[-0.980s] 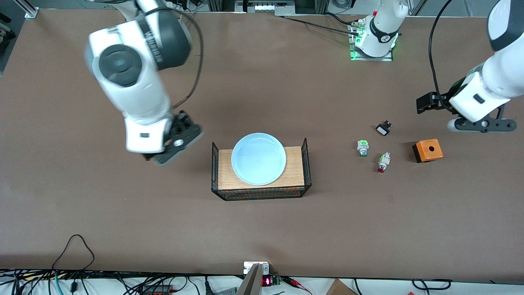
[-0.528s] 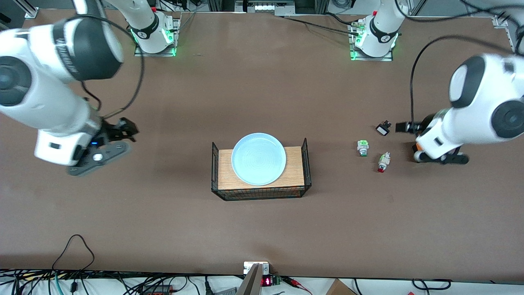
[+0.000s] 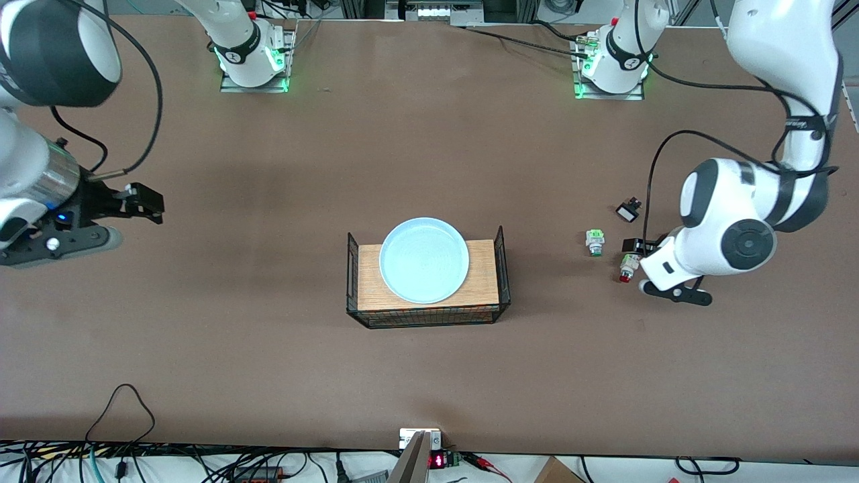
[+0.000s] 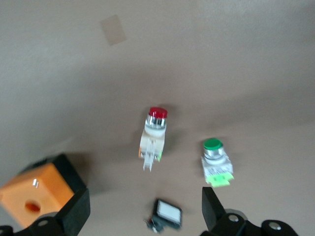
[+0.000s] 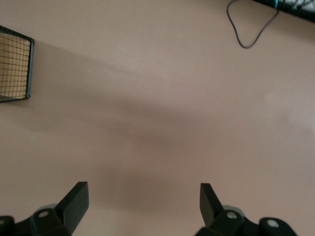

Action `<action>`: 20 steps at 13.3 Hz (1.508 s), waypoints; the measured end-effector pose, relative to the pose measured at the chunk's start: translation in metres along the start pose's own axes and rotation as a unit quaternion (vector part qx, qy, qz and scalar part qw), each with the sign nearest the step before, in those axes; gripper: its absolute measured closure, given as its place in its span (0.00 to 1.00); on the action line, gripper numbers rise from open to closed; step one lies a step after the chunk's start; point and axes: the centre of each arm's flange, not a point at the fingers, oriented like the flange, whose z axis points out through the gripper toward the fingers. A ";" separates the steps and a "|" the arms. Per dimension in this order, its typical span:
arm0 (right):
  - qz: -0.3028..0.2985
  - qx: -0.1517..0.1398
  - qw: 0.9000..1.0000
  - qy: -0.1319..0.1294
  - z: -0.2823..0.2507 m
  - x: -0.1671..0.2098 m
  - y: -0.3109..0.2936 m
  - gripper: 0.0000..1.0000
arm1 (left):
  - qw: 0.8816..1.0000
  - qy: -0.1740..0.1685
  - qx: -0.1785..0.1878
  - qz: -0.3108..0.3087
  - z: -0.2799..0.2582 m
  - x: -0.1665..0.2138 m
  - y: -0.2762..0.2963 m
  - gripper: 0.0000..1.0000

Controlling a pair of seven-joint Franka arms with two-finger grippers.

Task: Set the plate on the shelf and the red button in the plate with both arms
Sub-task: 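Withdraw the right gripper while the left gripper reaches the red button, then grasp the red push button with the left gripper and lift it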

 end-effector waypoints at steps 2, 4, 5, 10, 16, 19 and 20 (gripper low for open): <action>0.033 0.028 0.999 0.006 -0.009 -0.016 0.004 0.00 | 0.999 0.022 0.000 0.027 0.036 0.000 -0.008 0.00; 0.053 0.037 0.998 0.021 -0.008 -0.033 0.017 0.00 | 0.999 0.021 -0.002 0.035 0.057 -0.003 -0.011 0.00; 0.058 0.037 0.997 0.026 -0.003 -0.042 0.020 0.00 | 0.999 0.020 -0.003 0.037 0.063 -0.003 -0.010 0.00; 0.101 0.035 0.994 0.025 0.009 -0.077 0.008 0.00 | 0.999 0.016 -0.006 0.049 0.088 -0.002 -0.006 0.15; 0.101 0.034 0.994 0.021 0.014 -0.079 0.005 0.00 | 0.998 0.013 -0.007 0.061 0.087 0.000 -0.006 0.67; 0.100 0.035 0.994 0.018 0.018 -0.078 0.005 0.00 | 0.998 -0.002 -0.005 0.059 0.044 0.006 -0.010 0.67; 0.100 0.035 0.994 0.016 0.020 -0.077 0.005 0.00 | 0.998 -0.004 -0.004 0.059 0.018 0.009 -0.011 0.67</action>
